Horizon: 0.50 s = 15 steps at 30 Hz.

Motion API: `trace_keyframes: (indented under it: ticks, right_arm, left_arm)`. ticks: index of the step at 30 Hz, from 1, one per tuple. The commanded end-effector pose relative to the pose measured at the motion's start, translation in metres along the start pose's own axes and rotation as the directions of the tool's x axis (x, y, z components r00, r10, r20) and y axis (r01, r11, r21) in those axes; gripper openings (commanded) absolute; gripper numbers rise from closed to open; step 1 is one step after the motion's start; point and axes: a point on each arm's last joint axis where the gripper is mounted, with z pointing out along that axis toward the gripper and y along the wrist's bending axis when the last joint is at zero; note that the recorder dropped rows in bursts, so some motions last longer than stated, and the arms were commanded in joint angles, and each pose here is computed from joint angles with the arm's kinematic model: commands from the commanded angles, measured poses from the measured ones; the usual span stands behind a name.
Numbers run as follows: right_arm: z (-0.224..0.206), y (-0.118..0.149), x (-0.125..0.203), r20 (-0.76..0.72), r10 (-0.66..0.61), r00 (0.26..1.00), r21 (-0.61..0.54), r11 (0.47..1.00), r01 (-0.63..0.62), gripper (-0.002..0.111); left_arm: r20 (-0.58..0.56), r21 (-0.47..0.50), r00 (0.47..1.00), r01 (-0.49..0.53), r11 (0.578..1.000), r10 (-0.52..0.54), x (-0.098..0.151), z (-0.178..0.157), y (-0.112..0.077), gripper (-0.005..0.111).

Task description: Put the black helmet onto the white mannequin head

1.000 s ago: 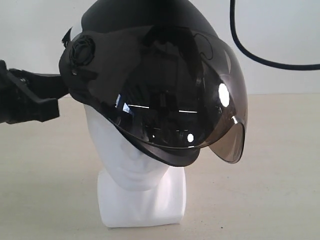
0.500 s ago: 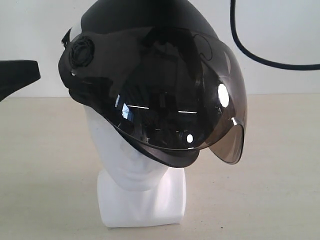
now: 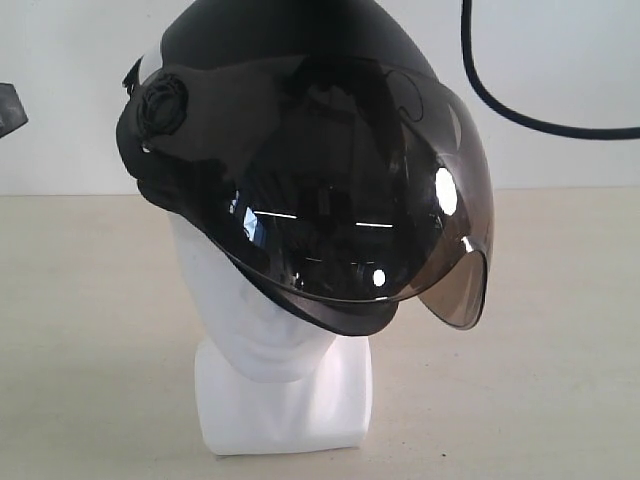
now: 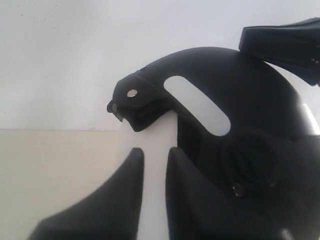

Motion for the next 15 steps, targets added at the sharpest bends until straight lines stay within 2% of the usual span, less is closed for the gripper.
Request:
trace_keyframes:
  ticks: [1,4,8,12,15]
  right_arm:
    - [0.008,0.009,0.023,-0.167,-0.021,0.986,-0.108,0.994,0.003,0.0]
    - [0.008,0.009,0.025,-0.181,-0.021,0.983,-0.118,0.993,0.0,0.0]
    - [0.008,0.01,0.026,-0.192,-0.022,0.981,-0.126,0.992,-0.002,0.0]
    - [0.008,0.01,0.026,-0.194,-0.019,0.981,-0.126,0.992,-0.006,0.0]
    - [0.008,0.01,0.026,-0.193,-0.021,0.981,-0.127,0.992,-0.003,0.0]
  left_arm:
    - [-0.002,-0.008,0.999,0.049,0.999,-0.049,-0.004,0.009,0.001,0.004]
    - [-0.026,0.018,0.997,0.077,0.997,-0.076,-0.003,0.014,0.0,0.004]
    - [-0.051,0.051,0.998,0.046,0.998,-0.044,-0.001,0.02,-0.002,0.004]
    - [-0.033,0.053,0.999,0.034,0.998,-0.033,-0.004,0.032,0.001,0.004]
    - [-0.033,0.031,0.996,0.082,0.996,-0.081,0.0,0.046,0.009,0.004]
